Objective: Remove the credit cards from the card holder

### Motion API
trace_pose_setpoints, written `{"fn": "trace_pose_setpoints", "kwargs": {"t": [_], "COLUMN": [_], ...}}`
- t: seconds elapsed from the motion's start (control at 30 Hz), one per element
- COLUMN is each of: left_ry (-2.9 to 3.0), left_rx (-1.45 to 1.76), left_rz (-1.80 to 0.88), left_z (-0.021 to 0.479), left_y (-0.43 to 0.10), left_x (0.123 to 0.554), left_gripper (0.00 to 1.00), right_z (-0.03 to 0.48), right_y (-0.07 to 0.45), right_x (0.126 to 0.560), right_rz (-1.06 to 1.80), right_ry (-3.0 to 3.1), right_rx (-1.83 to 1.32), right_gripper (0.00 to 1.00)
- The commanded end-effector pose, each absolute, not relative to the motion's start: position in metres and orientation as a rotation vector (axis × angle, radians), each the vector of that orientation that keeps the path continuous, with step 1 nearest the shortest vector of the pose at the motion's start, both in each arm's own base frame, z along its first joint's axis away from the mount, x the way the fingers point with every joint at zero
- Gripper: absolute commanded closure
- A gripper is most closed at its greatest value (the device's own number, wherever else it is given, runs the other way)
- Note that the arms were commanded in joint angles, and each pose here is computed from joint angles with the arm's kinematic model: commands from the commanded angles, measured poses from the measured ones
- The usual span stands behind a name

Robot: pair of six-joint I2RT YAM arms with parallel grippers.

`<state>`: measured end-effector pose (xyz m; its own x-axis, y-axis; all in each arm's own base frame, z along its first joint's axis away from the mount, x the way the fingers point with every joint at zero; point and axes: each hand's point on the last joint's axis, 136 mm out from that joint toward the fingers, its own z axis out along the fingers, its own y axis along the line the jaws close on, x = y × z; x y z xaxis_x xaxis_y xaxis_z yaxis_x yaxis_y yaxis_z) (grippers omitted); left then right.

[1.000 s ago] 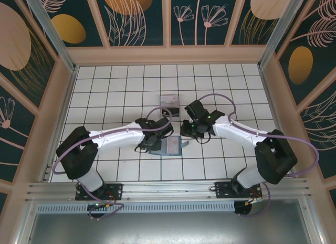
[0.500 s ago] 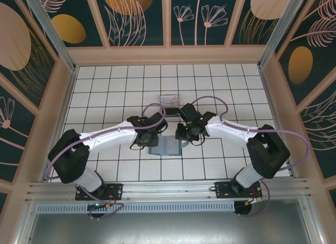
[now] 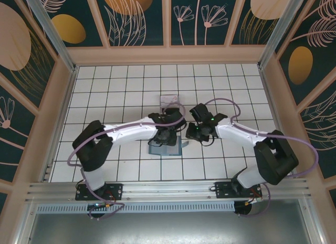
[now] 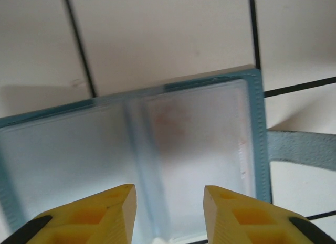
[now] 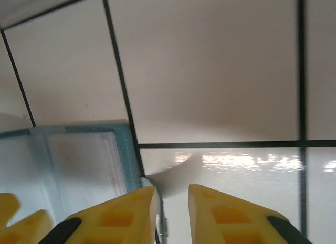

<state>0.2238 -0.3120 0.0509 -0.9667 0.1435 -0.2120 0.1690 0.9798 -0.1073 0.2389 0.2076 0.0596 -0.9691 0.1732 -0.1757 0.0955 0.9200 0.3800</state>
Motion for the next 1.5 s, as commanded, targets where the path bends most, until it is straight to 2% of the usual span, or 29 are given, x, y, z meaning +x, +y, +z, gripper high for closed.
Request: {"fn": "trace_pose_setpoints", "kwargs": {"t": [0.0, 0.53, 0.73, 1.0, 1.2, 1.47], "left_ry": [2.957, 3.007, 3.025, 3.038, 3.019, 2.936], "left_rx": [0.231, 0.193, 0.192, 0.197, 0.199, 0.191], "left_rz": [-0.167, -0.101, -0.061, -0.019, -0.035, -0.062], "left_z": [0.047, 0.023, 0.011, -0.001, 0.004, 0.038], "left_y": [-0.324, -0.339, -0.332, -0.323, -0.325, -0.325], "left_x": [0.221, 0.223, 0.219, 0.215, 0.218, 0.229], "left_gripper": [0.59, 0.48, 0.55, 0.55, 0.69, 0.78], "right_z": [0.063, 0.066, 0.063, 0.065, 0.069, 0.074], "right_y": [0.191, 0.171, 0.170, 0.172, 0.173, 0.177], "right_x": [0.240, 0.244, 0.242, 0.243, 0.245, 0.247], "right_rz": [0.536, 0.589, 0.595, 0.603, 0.605, 0.629], "right_ry": [2.844, 2.821, 2.824, 2.824, 2.818, 2.810], "right_rx": [0.213, 0.200, 0.200, 0.199, 0.201, 0.200], "right_gripper": [0.76, 0.76, 0.76, 0.76, 0.76, 0.77]}}
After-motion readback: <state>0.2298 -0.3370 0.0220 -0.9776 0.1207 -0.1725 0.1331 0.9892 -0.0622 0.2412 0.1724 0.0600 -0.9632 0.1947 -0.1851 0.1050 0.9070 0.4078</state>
